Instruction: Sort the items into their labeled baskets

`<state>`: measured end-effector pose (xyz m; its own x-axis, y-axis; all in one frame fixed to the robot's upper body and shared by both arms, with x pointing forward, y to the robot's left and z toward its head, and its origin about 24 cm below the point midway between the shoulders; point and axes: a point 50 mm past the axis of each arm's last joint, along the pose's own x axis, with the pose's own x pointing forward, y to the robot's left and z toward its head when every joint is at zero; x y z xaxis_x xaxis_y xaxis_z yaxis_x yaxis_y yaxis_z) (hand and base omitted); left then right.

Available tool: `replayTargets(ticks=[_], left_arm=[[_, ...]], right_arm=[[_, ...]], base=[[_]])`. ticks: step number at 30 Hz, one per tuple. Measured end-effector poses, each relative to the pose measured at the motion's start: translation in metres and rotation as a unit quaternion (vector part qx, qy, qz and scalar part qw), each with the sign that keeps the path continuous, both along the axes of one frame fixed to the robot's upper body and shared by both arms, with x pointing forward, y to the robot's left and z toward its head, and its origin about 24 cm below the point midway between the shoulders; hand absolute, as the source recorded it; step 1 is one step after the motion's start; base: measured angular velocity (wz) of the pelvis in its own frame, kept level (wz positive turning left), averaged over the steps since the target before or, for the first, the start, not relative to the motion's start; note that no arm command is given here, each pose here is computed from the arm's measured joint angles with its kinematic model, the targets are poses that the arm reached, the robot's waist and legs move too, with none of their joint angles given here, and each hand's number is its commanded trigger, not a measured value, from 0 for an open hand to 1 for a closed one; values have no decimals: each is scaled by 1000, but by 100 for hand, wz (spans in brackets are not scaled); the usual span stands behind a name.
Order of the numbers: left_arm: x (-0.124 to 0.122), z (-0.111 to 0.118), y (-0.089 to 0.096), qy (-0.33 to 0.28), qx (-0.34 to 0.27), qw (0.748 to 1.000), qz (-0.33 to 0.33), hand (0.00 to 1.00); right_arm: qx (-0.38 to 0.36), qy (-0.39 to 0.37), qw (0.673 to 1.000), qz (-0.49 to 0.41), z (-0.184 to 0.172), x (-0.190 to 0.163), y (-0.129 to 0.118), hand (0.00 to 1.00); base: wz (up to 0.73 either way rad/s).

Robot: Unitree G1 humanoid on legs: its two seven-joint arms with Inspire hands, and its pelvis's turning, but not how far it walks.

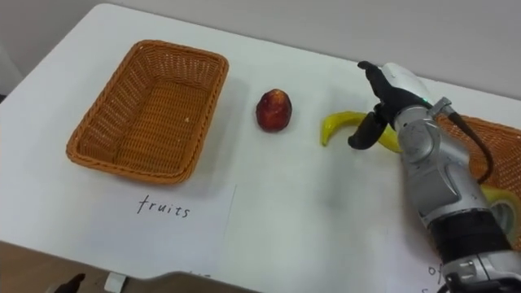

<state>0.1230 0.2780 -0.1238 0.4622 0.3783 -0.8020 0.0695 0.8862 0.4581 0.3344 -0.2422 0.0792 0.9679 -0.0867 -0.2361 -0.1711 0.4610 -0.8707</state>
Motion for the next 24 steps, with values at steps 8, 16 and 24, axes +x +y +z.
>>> replayTargets(ticks=[8, 16, 24], left_arm=[[-2, -2, 0, -1, -12, 1000, 16, 0], [-2, -3, -2, 0, -6, 1000, 12, 0], [-5, -5, -2, -3, -24, 999, 43, 0]], right_arm=[[-1, 10, 1000, -8, -3, 4, -5, 0], [-3, 20, 1000, 1, -12, 4, -2, 0], [25, 45, 998, -22, -24, 2, -10, 0]], base=[[1], [1], [3]])
